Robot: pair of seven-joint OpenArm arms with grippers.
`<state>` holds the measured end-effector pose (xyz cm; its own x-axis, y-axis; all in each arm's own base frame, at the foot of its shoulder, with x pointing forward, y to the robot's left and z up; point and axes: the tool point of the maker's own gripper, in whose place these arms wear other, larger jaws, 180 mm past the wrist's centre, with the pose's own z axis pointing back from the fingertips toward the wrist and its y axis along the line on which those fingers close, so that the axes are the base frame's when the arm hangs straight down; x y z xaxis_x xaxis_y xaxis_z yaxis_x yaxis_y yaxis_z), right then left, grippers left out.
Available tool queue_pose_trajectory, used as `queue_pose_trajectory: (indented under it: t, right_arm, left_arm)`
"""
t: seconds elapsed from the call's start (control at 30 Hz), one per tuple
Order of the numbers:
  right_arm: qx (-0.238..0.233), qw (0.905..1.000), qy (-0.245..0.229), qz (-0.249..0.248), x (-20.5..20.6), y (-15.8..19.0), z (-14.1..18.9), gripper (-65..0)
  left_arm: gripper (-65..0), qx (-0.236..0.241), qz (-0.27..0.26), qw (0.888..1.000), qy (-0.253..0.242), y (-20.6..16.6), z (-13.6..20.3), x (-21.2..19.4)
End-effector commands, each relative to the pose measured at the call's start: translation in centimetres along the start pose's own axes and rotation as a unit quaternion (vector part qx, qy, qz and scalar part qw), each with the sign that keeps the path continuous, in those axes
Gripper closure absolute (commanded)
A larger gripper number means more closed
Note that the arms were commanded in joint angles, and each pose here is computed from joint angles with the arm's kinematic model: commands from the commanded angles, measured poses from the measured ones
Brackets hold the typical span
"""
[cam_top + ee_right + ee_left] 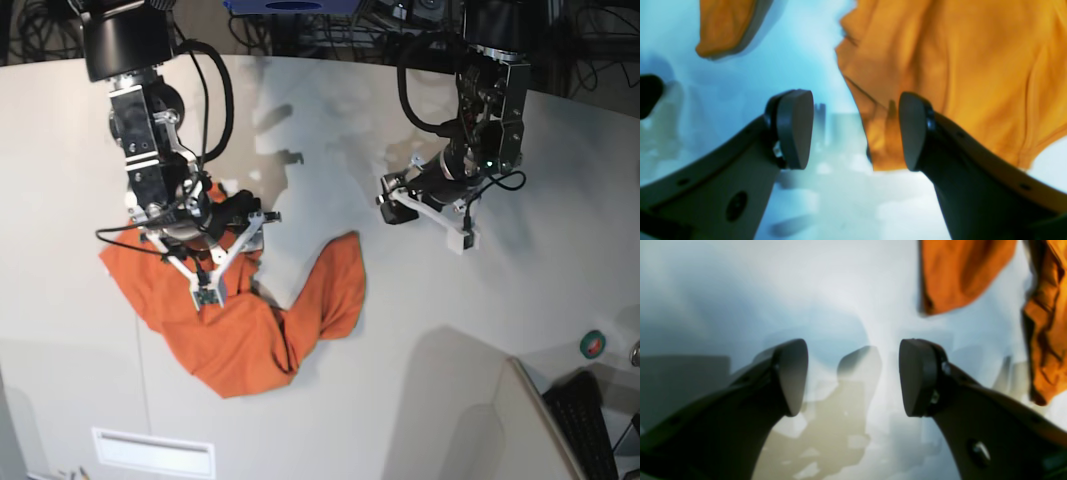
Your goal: Layout the t-shirt on the table in an organized manner, then fold the t-shirt properly
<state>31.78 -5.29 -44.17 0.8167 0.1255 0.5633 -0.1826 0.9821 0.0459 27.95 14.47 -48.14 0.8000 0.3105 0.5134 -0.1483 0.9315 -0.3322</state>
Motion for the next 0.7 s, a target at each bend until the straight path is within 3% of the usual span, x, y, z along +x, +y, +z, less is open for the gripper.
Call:
queue_pose_trajectory:
  t: [0.0, 0.17, 0.37, 0.67]
  right_arm:
    - [-0.013, 0.9995, -0.015, 0.023, 1.3, 0.0, 0.0, -36.6]
    - [-0.067, 0.9934, -0.011, 0.092, 1.0, 0.7, -0.6, -36.8]
    - [-0.06, 0.9912, -0.01, 0.118, 0.2, 2.0, -1.5, -36.5]
    - [-0.068, 0.9887, -0.018, 0.132, 0.4, 1.1, -3.5, -36.0]
  left_arm:
    - [-41.1, -0.004, -0.005, 1.0, -0.016, -0.3, 0.3, 1.2]
    - [-41.1, 0.022, 0.013, 0.999, -0.039, 2.5, 2.0, 2.0]
    - [-41.0, 0.045, 0.035, 0.997, -0.061, 4.8, 3.2, 3.2]
    - [-41.0, 0.041, 0.033, 0.997, -0.06, 4.4, 3.1, 3.0]
